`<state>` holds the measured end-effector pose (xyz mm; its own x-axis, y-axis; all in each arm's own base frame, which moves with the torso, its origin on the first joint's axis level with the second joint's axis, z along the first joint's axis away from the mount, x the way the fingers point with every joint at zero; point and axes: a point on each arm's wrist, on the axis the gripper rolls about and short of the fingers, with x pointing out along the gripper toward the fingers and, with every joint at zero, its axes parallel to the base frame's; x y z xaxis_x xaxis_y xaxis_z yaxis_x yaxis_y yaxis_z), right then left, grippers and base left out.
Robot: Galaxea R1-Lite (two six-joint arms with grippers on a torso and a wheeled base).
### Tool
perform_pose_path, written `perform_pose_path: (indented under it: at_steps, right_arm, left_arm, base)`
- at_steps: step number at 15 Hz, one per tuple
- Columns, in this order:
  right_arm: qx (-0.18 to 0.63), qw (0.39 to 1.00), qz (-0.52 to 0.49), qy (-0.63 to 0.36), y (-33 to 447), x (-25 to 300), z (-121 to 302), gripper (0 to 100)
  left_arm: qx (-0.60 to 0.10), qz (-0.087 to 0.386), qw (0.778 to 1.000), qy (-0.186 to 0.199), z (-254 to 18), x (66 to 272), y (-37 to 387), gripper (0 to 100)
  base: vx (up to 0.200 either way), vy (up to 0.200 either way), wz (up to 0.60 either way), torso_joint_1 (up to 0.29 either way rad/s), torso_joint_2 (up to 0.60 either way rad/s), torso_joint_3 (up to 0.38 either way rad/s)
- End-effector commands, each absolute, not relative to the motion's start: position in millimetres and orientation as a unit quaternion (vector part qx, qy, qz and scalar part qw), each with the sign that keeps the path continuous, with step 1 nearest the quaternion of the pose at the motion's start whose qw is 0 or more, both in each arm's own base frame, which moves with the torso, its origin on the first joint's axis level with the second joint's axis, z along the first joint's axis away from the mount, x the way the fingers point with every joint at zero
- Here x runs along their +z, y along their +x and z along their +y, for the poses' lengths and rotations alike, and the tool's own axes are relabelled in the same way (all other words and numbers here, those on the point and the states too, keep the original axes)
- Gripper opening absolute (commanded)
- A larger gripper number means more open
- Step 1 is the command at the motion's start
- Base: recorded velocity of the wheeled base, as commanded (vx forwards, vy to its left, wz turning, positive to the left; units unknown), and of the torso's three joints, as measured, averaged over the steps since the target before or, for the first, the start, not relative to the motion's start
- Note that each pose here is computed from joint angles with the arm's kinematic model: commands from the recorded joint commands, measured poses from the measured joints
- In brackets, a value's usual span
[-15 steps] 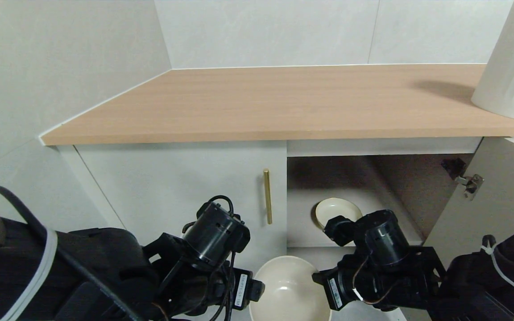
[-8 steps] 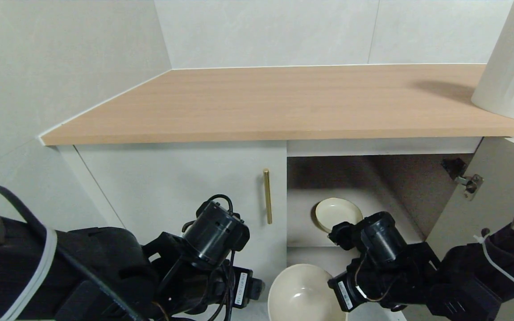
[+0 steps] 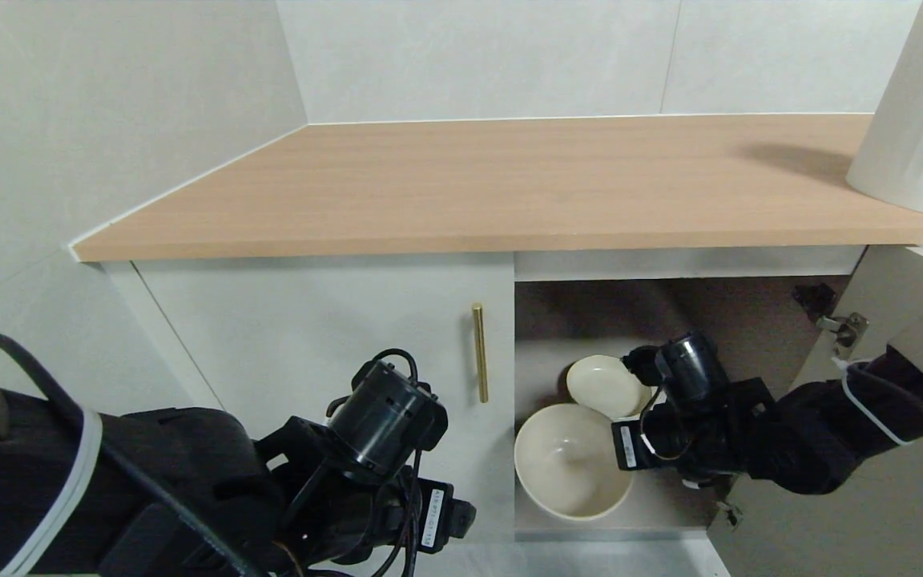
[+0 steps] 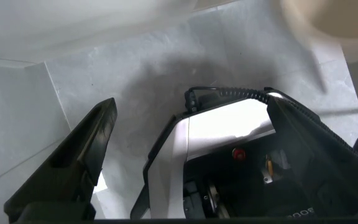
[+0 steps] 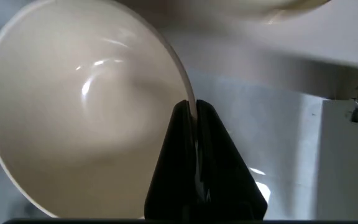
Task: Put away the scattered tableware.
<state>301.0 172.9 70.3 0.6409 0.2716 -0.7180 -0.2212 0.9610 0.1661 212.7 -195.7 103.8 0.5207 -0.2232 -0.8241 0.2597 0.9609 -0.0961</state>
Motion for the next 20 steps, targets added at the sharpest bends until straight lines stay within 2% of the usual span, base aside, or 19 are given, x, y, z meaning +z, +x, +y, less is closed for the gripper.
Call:
perform_pose_path:
  at_steps: [1, 5, 11, 20]
  right_arm:
    - [0.112, 0.911, 0.392, 0.062, 319, 70, 171, 0]
    - [0.065, 0.915, 0.371, 0.144, 345, 77, 163, 0]
    - [-0.020, 0.918, 0.342, 0.198, 378, 79, 143, 0]
    - [-0.073, 0.921, 0.327, 0.200, 395, 72, 124, 0]
  left_arm:
    - [-0.139, 0.469, 0.872, 0.019, -196, 104, 213, 100]
    - [-0.139, 0.469, 0.872, 0.019, -196, 104, 212, 100]
    - [-0.139, 0.469, 0.872, 0.019, -196, 104, 213, 100]
    - [-0.139, 0.469, 0.872, 0.019, -196, 104, 213, 100]
  base:
    - [0.000, 0.000, 0.00, 0.000, 0.00, 0.000]
    - [0.000, 0.000, 0.00, 0.000, 0.00, 0.000]
    - [0.000, 0.000, 0.00, 0.000, 0.00, 0.000]
    - [0.000, 0.000, 0.00, 0.000, 0.00, 0.000]
